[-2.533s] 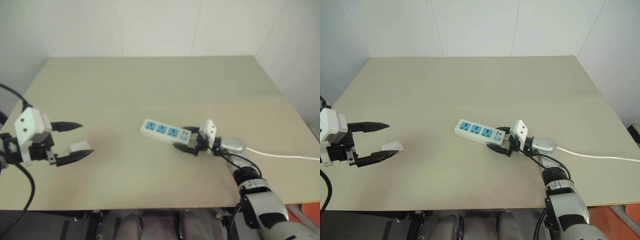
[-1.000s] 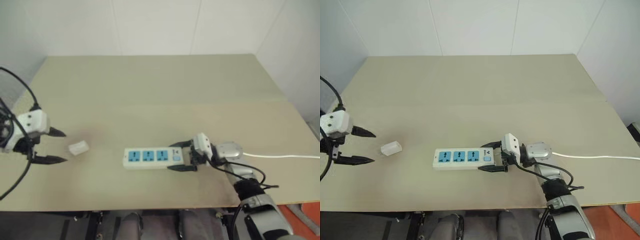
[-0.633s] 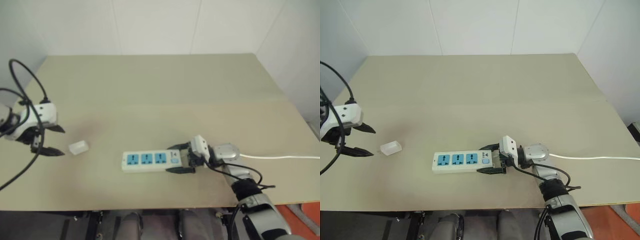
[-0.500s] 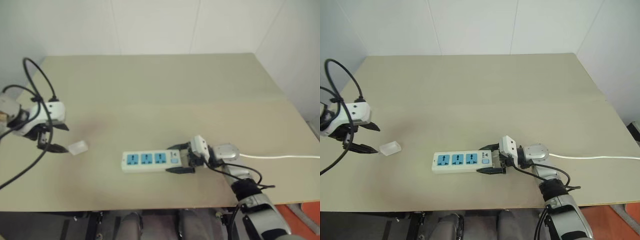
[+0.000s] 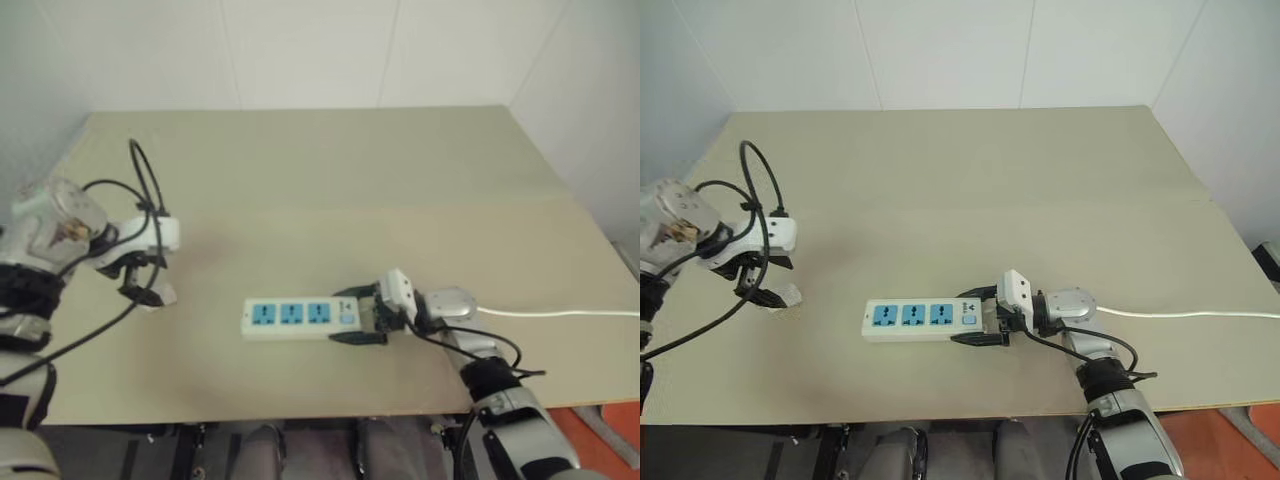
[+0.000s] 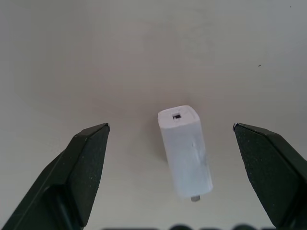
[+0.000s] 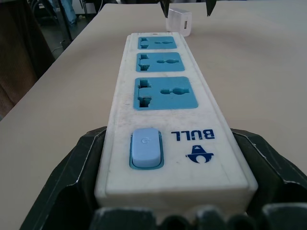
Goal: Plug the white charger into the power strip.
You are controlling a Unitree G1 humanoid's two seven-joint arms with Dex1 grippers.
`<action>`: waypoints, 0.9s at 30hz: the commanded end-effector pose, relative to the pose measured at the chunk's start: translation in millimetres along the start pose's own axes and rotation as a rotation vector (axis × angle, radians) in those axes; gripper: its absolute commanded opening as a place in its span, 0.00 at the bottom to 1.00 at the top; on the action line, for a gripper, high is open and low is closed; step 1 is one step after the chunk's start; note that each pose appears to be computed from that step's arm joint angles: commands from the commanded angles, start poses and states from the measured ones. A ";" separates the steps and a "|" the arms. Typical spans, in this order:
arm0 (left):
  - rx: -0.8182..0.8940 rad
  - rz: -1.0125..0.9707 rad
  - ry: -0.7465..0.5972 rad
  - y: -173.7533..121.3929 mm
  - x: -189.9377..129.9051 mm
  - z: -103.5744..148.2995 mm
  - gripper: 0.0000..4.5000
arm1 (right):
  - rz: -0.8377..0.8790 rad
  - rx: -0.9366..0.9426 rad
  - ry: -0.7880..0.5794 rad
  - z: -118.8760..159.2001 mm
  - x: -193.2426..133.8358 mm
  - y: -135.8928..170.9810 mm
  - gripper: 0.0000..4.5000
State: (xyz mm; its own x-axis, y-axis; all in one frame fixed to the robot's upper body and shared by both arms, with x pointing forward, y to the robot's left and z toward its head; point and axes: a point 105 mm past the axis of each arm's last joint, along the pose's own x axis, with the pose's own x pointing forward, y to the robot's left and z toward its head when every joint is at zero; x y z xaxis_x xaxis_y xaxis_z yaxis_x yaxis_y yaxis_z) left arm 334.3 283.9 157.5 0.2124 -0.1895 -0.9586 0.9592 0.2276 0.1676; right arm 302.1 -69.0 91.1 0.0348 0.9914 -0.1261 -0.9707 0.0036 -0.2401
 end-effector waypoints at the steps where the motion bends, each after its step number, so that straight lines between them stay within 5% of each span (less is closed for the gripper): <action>1: 0.003 0.012 0.028 1.6 -1.9 -0.9 1.00 | -0.016 -0.047 -0.044 14.2 3.4 -6.1 0.76; 20: -0.047 -0.014 0.038 -4.0 31.3 -6.5 1.00 | -0.033 -0.032 -0.046 12.6 1.7 -4.6 0.76; 27: -0.042 -0.037 0.026 -10.3 32.8 -2.9 0.51 | -0.038 -0.033 -0.040 11.9 0.8 -5.5 0.76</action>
State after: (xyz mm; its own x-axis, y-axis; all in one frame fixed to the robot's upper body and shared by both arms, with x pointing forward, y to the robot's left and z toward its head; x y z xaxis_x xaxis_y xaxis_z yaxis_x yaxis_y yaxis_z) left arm 337.1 277.9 131.4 0.2162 -0.1741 -0.9607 0.9516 0.2575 0.1675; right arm 304.5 -68.4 89.9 0.0685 0.9910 -0.1149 -0.9725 0.0407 -0.2294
